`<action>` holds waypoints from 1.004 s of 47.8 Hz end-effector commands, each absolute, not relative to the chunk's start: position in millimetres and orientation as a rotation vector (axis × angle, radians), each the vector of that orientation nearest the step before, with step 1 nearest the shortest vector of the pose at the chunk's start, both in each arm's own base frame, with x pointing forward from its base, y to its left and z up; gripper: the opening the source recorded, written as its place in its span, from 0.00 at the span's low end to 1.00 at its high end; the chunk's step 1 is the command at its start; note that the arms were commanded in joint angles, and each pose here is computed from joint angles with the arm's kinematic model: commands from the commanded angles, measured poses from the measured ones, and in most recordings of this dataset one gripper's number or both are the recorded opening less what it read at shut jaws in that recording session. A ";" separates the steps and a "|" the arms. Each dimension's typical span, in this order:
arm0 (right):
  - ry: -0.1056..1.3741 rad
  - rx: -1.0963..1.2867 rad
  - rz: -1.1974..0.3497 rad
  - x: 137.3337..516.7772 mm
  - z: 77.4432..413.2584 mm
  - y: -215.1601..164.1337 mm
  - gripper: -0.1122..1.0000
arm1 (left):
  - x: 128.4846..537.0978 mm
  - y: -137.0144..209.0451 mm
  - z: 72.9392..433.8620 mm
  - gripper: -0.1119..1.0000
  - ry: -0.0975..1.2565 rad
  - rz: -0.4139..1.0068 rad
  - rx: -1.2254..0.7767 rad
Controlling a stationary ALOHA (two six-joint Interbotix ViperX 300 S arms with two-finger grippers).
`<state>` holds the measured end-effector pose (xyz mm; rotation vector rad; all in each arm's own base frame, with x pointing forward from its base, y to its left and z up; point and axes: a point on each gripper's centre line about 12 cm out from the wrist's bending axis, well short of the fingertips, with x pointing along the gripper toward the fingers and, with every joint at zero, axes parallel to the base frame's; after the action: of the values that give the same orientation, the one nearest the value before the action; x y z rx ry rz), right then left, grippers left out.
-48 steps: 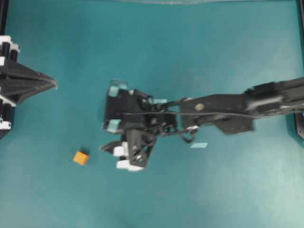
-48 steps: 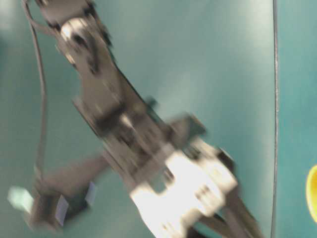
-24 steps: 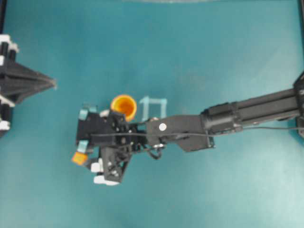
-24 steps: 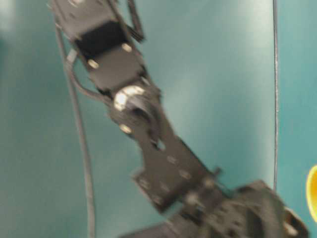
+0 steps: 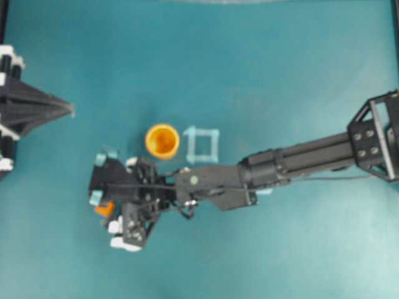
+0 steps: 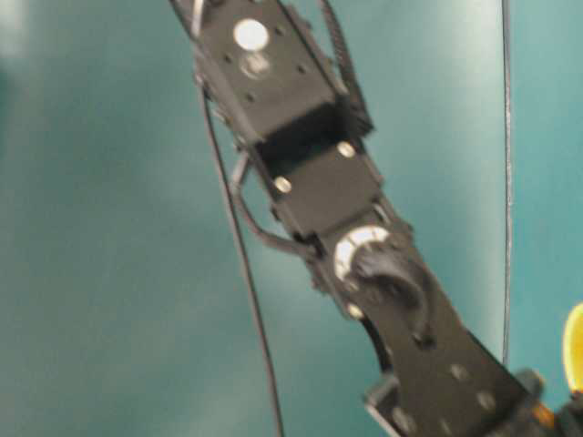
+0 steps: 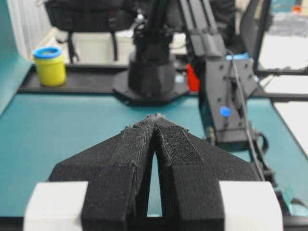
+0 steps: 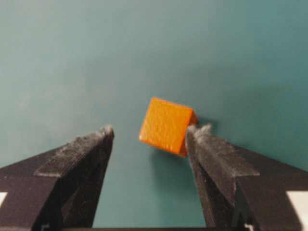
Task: Move the block toward the cup with right arm.
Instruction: 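Close the right gripper on the orange cube, then lift the cube with the right gripper and carry it over the cup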
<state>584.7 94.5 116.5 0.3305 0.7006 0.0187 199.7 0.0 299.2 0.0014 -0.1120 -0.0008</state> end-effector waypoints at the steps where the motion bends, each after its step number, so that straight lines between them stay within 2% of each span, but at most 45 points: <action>1: 0.639 0.338 0.038 593.3 142.8 99.6 0.67 | 202.4 0.2 308.7 0.10 -0.133 0.000 0.004; 48: 0.693 0.249 0.031 598.9 126.7 98.0 0.63 | 202.7 -0.1 305.0 0.10 -0.106 -0.001 0.004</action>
<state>593.7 94.5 101.0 0.2464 0.7390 0.0186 200.0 0.0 296.2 0.0029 -0.0859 -0.0010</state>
